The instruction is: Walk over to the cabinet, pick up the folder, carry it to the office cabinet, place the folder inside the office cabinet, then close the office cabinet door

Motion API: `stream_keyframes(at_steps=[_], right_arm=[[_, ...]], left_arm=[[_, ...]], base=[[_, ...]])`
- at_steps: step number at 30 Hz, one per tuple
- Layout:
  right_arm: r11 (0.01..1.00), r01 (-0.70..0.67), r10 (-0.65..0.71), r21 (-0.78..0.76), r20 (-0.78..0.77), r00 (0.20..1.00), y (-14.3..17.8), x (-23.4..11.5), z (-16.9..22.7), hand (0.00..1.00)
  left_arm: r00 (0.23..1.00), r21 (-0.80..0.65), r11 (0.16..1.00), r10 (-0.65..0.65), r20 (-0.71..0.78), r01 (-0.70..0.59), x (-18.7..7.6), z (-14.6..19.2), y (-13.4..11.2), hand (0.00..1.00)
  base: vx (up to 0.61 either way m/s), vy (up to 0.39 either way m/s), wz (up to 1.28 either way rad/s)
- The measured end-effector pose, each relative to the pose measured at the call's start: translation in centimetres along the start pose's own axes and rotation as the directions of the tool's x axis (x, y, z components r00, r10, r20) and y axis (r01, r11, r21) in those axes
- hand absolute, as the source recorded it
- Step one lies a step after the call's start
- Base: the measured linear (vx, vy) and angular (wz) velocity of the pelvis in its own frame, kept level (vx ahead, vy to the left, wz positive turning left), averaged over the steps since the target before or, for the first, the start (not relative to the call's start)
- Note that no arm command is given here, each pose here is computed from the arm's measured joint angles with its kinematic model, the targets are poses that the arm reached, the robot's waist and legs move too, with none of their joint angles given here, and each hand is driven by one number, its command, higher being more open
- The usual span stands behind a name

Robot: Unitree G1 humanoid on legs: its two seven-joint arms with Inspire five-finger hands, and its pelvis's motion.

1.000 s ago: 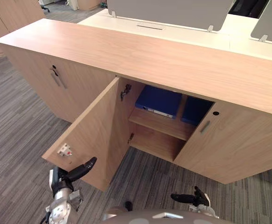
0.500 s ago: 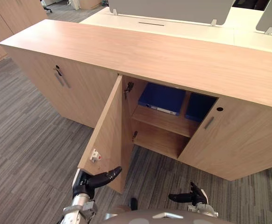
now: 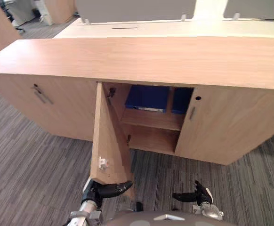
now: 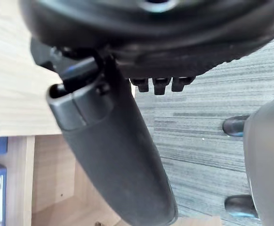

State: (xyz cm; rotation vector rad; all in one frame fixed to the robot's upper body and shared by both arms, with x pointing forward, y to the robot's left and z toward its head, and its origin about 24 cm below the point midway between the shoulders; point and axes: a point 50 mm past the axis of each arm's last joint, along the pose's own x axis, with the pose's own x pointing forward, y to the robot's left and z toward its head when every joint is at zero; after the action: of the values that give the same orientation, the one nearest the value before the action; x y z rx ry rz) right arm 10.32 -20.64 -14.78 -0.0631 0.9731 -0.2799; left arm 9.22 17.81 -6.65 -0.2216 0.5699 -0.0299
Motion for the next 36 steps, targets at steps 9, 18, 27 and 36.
stream_keyframes(at_steps=[9,18,27,36], right_arm=[[1.000,-0.007,0.006,0.008,0.022,1.000,0.3,0.1,0.7,1.00],[1.000,-0.010,0.010,0.007,0.018,1.000,0.6,0.3,0.8,1.00],[1.000,0.009,-0.009,0.006,0.005,1.000,0.6,0.4,0.7,1.00],[0.999,0.040,-0.040,0.014,-0.023,0.999,0.3,0.4,0.1,1.00]], left_arm=[[0.980,0.108,0.975,-0.197,0.021,0.194,5.2,1.9,-3.5,1.00],[0.973,0.301,0.934,-0.221,0.061,0.193,9.7,5.1,-5.4,1.00],[0.988,0.417,0.908,-0.098,0.116,0.041,12.1,7.1,-5.3,1.00],[0.991,0.399,0.915,0.007,0.137,-0.061,12.9,7.8,-4.1,1.00]], base=[[0.01,0.014,-0.43],[0.05,-0.013,-0.17],[-0.06,-0.009,-0.03],[-0.01,-0.004,0.02]])
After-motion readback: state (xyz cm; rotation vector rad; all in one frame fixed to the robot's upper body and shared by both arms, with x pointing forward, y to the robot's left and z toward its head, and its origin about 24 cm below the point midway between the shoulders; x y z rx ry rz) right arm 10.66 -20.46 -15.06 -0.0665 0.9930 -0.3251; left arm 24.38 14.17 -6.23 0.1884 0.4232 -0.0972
